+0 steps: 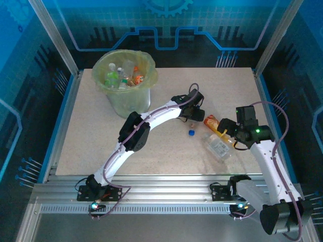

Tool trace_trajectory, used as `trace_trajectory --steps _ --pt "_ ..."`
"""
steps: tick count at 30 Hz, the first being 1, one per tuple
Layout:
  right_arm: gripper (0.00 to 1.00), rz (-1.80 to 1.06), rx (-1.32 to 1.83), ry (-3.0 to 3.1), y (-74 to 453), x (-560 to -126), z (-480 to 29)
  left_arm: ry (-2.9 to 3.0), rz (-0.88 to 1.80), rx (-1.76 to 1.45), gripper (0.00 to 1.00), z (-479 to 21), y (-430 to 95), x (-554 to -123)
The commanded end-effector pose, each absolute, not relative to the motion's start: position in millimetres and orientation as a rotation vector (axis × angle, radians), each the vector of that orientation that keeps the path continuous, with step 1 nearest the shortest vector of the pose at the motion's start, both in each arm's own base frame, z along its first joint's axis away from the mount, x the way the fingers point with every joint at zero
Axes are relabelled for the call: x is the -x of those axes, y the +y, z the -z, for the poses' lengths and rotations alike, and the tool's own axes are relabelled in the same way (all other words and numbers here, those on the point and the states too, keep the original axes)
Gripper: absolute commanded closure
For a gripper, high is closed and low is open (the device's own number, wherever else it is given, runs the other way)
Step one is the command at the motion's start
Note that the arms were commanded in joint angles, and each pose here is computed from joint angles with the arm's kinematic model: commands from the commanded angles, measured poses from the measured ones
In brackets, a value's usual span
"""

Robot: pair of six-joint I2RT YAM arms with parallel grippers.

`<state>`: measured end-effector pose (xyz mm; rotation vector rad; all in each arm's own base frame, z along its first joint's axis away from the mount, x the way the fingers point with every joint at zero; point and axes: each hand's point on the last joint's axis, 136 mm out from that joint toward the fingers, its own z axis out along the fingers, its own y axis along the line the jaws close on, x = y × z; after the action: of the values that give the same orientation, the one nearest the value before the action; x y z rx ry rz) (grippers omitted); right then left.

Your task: Put the plastic bottles in the bin

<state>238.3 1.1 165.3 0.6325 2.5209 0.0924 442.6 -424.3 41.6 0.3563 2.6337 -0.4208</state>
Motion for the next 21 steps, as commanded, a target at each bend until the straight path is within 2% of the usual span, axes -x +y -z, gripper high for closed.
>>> trace_trajectory --steps 1,5,9,12,17,21 --pt "0.0 -0.095 -0.64 2.524 0 -239 -162 2.645 0.333 -0.391 0.26 -33 -418 -444" --pt "0.0 -0.096 -0.641 2.523 0 -239 -162 2.651 0.29 -0.394 0.33 -27 -411 -446" --pt "0.0 -0.096 -0.641 2.522 0 -239 -162 2.644 0.256 -0.39 0.47 -30 -403 -450" --pt "0.0 -0.098 -0.642 2.52 0 -240 -162 2.607 0.248 -0.404 0.53 -45 -400 -453" --pt "0.0 -0.102 -0.643 2.515 0 -242 -164 2.489 0.306 -0.466 0.54 -102 -405 -457" --pt "0.0 -0.105 -0.643 2.511 1 -244 -165 2.34 0.382 -0.53 0.56 -183 -408 -455"
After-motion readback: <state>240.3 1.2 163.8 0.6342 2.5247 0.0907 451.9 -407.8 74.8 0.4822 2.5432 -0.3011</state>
